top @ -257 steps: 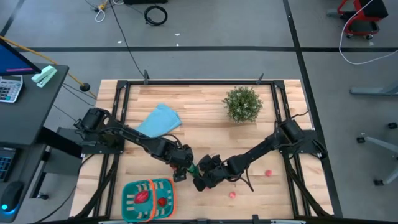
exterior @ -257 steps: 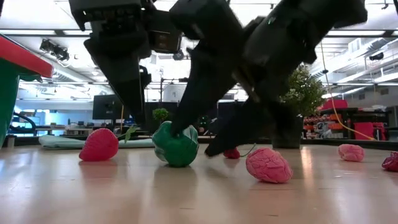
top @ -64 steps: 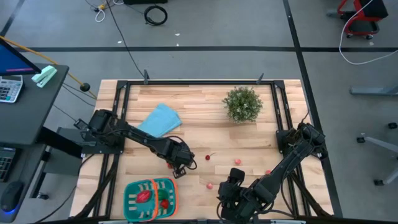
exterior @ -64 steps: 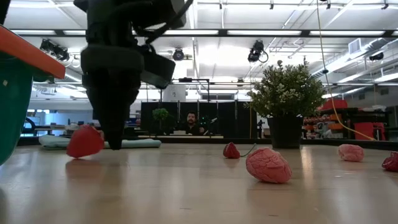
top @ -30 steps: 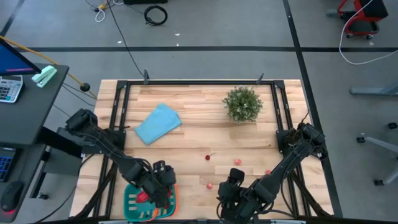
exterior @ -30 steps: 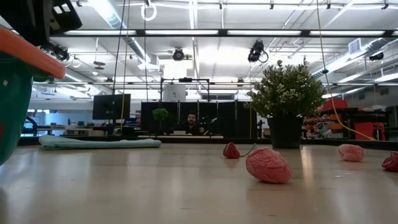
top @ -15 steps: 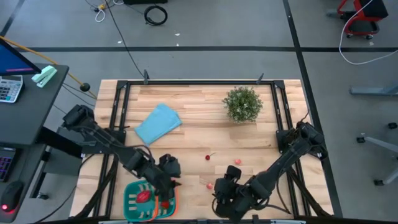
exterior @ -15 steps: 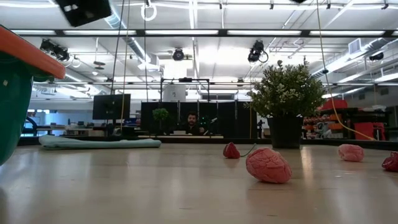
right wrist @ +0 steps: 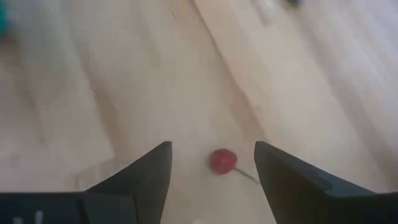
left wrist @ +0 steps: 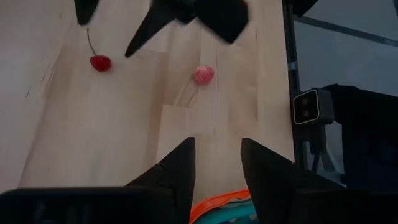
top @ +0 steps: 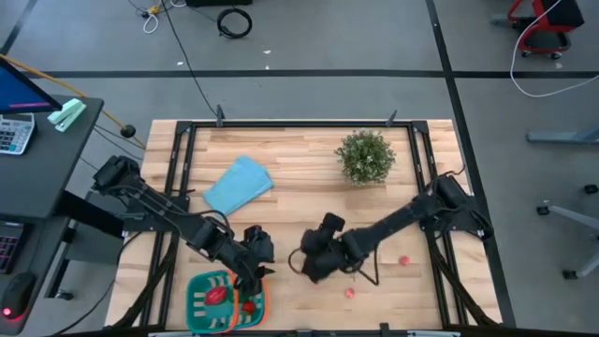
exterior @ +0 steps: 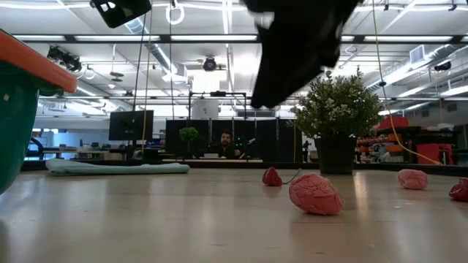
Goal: Pick and placing Produce into tupperware
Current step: Put the red cherry into the blue basket
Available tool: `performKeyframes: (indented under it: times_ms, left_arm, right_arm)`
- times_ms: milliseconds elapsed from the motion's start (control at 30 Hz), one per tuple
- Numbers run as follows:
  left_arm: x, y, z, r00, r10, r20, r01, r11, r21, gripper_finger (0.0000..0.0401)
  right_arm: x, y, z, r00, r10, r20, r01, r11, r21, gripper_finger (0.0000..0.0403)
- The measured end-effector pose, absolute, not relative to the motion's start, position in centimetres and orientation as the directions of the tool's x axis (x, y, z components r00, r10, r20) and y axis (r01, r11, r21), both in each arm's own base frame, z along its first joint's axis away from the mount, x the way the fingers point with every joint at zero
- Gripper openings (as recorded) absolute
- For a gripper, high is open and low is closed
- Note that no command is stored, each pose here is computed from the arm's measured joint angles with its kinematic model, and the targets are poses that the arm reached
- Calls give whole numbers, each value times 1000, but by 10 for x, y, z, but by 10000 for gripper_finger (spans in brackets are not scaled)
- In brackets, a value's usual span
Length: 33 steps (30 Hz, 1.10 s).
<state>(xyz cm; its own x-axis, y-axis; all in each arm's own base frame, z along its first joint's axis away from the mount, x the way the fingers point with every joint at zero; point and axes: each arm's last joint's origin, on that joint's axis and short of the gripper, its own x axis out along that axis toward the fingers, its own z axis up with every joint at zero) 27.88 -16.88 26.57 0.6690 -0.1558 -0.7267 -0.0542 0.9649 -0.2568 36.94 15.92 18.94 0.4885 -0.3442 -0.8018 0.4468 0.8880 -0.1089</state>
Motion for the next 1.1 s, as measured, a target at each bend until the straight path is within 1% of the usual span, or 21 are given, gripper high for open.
performKeyframes:
  times_ms: [67,167,267,400,600,733,833,967,1100]
  left_arm:
    - [278,-169,265,666,-155,-730,-54,966,-254,139]
    - [278,-169,266,667,-156,-729,-52,966,-255,138]
    - [278,-169,266,668,-157,-727,-24,972,-232,132]
    - [279,-168,266,669,-155,-727,-11,976,-218,126]
    - [279,-168,266,668,-154,-728,-5,977,-212,129]
    - [279,-168,266,669,-155,-727,-5,977,-212,128]
    - [279,-168,266,669,-155,-727,-5,977,-213,122]
    - [279,-168,266,669,-155,-727,-5,977,-213,117]
    - [280,-167,266,670,-152,-727,-9,977,-213,118]
  right_arm:
    - [369,146,171,472,-304,-827,488,872,-42,238]
    - [364,131,152,422,-316,-850,531,846,-51,236]
    - [367,124,152,438,-337,-834,548,835,-49,234]
    - [368,125,151,446,-330,-832,543,839,-41,231]
    - [366,134,151,470,-326,-820,543,840,-23,231]
    - [361,133,140,470,-363,-804,555,830,-51,228]
    - [359,131,130,507,-352,-787,571,821,0,225]
    - [354,128,117,521,-348,-780,574,819,18,219]
    - [348,123,110,509,-363,-780,586,810,5,209]
